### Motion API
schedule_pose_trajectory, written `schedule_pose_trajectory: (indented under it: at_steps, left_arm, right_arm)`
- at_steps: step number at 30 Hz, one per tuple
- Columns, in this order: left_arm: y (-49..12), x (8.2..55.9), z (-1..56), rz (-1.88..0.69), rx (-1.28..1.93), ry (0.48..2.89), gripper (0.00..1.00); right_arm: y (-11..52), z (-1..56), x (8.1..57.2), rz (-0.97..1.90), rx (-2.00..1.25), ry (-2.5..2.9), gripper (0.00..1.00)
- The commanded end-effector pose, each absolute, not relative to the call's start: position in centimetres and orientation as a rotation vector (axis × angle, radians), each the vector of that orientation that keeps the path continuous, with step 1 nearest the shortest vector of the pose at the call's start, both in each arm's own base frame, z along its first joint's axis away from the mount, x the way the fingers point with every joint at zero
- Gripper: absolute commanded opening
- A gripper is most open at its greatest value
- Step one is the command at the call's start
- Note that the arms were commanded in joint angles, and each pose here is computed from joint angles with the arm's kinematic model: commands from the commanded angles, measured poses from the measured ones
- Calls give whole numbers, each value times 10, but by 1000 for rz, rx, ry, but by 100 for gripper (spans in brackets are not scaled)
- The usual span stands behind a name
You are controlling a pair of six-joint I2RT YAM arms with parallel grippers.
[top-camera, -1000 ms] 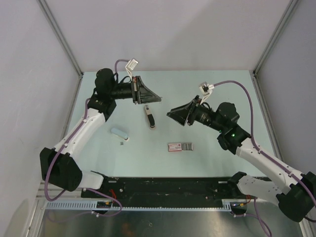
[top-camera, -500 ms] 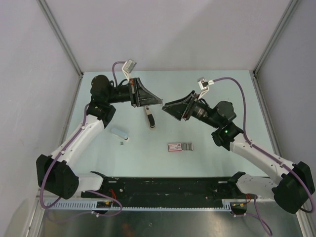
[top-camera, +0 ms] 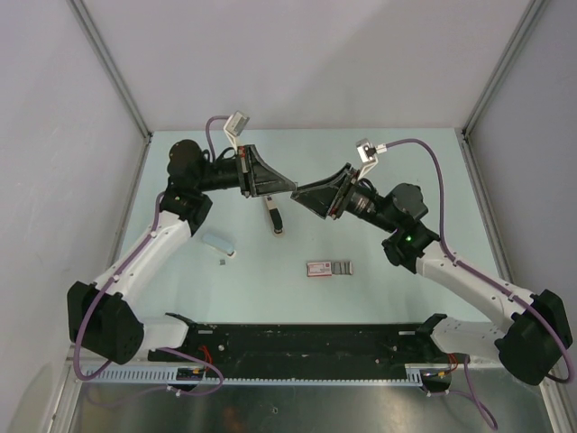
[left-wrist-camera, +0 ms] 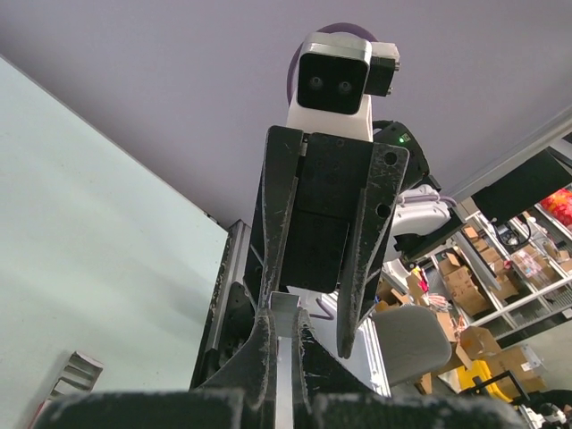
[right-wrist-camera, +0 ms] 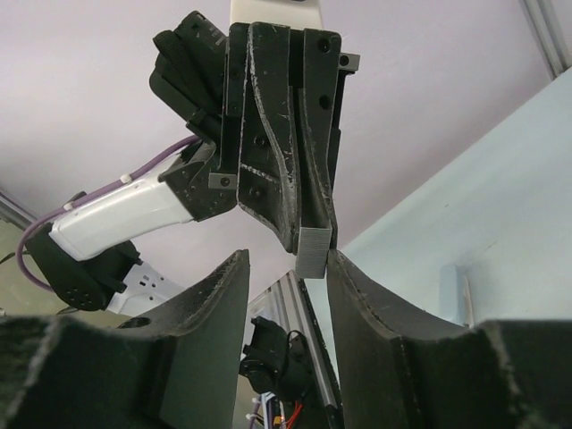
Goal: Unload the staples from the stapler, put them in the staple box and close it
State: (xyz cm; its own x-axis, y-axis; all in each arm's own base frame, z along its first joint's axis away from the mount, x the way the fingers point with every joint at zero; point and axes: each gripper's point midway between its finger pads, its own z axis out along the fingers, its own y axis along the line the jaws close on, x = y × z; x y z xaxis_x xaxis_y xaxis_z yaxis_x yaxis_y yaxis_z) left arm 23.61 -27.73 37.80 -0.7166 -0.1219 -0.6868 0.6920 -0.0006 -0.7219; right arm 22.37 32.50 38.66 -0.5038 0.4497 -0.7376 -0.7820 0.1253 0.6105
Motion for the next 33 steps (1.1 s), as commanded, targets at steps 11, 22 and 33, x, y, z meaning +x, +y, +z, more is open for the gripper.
schedule_pose_trajectory:
  at_steps: [11,22,33]
  left_arm:
    - [-275,227,391,-1756,627,1623,0]
    - [-275,224,385,-1758,634,1631,0]
    - [-269,230,389,-1702,635,1617,60]
  right_arm:
    - [328,406,221,1553,-373,1363,31]
    - [325,408,226,1528,-339,1362,15]
    - [322,384,235,1455,-314,1487,3]
